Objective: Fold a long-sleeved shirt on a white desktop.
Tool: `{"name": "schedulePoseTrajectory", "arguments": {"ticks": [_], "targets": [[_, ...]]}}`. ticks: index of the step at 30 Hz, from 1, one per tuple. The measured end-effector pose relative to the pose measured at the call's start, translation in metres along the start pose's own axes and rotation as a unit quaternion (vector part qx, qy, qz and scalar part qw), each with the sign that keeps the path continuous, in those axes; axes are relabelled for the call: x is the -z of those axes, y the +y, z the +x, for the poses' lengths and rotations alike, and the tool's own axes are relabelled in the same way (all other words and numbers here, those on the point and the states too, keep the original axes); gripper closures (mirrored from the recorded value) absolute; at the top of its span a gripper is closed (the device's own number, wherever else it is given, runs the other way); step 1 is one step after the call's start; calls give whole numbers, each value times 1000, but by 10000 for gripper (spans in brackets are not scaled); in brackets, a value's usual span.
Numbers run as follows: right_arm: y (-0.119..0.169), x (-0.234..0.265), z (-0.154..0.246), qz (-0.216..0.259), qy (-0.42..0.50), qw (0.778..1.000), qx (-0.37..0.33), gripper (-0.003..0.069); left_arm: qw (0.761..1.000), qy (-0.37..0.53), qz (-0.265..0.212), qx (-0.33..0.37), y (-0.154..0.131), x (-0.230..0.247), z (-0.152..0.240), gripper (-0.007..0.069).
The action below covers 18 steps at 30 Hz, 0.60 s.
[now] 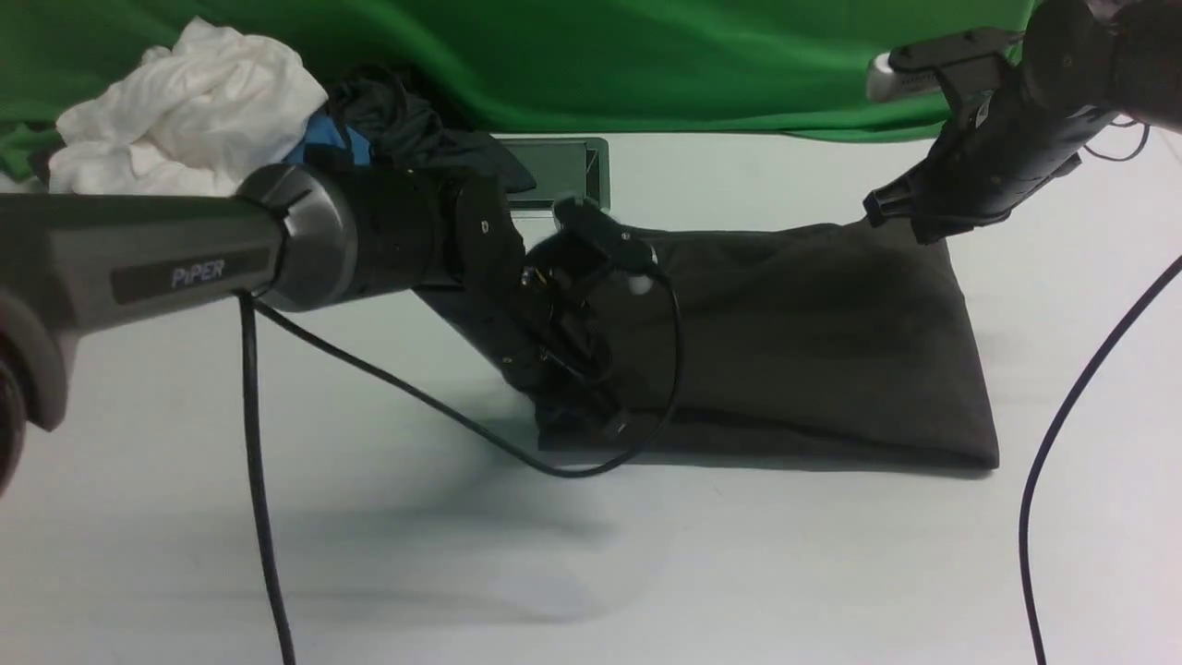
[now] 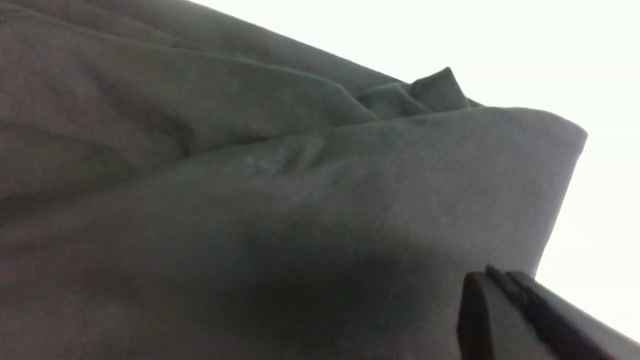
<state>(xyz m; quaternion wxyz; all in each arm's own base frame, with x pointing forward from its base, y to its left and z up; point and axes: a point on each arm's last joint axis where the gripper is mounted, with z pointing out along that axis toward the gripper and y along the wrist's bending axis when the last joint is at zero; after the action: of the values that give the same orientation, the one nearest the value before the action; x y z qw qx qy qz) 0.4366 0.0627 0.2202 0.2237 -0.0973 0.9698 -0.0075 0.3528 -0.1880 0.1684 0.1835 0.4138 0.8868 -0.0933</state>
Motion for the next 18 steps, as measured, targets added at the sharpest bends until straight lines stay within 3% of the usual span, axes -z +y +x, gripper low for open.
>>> {"name": "schedulePoseTrajectory", "arguments": {"ticks": [10, 18], "targets": [[-5, -41, 6, 1, 14, 1000, -6, 621, 1000, -17, -24, -10, -4, 49, -6, 607], [-5, -48, 6, -4, 10, 1000, -10, 613, 982, -162, -92, -16, -24, 159, -4, 607]]}}
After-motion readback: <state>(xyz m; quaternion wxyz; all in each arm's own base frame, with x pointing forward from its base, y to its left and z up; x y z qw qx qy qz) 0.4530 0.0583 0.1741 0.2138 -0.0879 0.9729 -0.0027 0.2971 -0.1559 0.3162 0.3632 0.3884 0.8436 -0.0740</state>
